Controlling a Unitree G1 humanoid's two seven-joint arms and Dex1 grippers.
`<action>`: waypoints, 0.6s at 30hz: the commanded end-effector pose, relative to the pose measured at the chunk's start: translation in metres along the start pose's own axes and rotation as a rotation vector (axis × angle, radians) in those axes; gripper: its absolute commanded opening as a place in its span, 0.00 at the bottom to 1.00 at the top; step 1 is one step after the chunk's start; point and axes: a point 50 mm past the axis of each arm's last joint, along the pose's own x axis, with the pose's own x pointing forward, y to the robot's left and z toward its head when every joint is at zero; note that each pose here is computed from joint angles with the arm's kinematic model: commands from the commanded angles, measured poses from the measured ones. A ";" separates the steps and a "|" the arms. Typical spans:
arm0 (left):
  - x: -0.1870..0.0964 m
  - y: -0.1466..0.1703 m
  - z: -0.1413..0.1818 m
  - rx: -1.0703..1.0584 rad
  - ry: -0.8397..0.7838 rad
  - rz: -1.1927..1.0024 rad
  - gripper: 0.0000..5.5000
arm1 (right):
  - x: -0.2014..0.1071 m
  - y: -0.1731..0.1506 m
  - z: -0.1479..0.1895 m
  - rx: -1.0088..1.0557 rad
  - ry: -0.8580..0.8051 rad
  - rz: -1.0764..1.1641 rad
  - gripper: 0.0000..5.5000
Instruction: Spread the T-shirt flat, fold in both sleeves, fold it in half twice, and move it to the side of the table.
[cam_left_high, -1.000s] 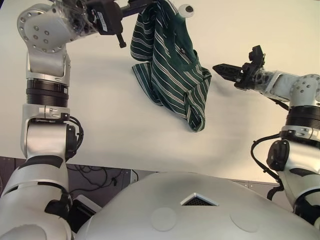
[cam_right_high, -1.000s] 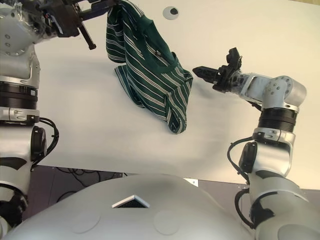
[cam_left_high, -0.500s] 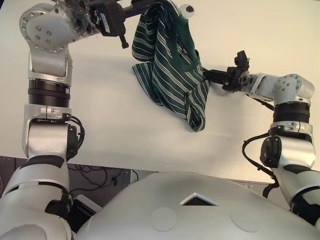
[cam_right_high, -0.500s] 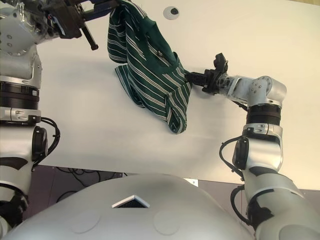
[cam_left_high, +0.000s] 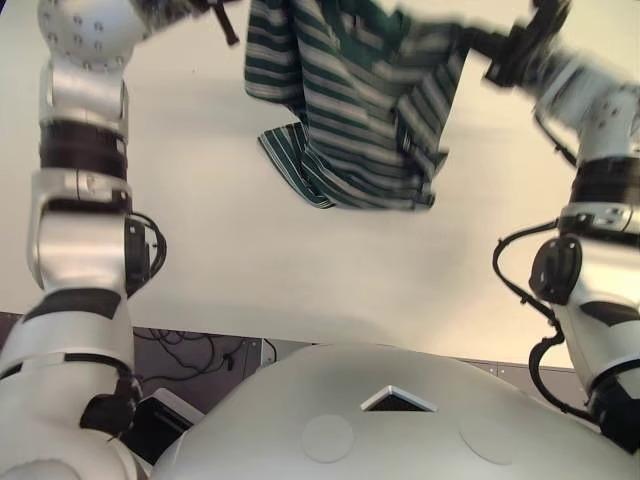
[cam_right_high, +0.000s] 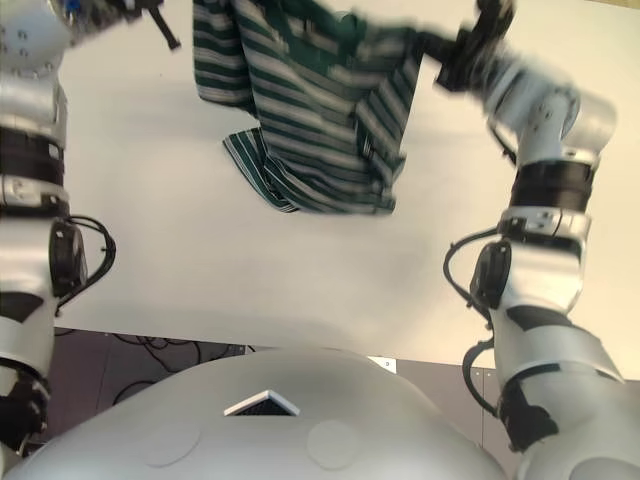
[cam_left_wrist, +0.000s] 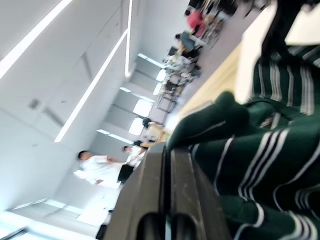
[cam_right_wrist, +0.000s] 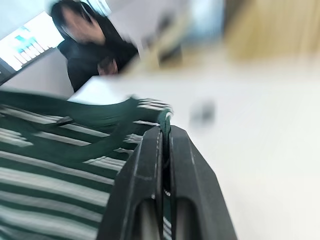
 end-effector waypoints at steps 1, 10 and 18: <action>0.035 0.060 0.016 0.157 0.099 0.136 0.00 | 0.014 -0.002 0.064 -0.220 -0.198 -0.061 0.01; 0.072 0.114 0.044 0.262 0.341 0.274 0.00 | 0.023 -0.008 0.127 -0.386 -0.299 -0.310 0.01; 0.069 0.127 0.044 0.195 0.401 0.414 0.00 | 0.013 -0.007 0.153 -0.411 -0.399 -0.393 0.01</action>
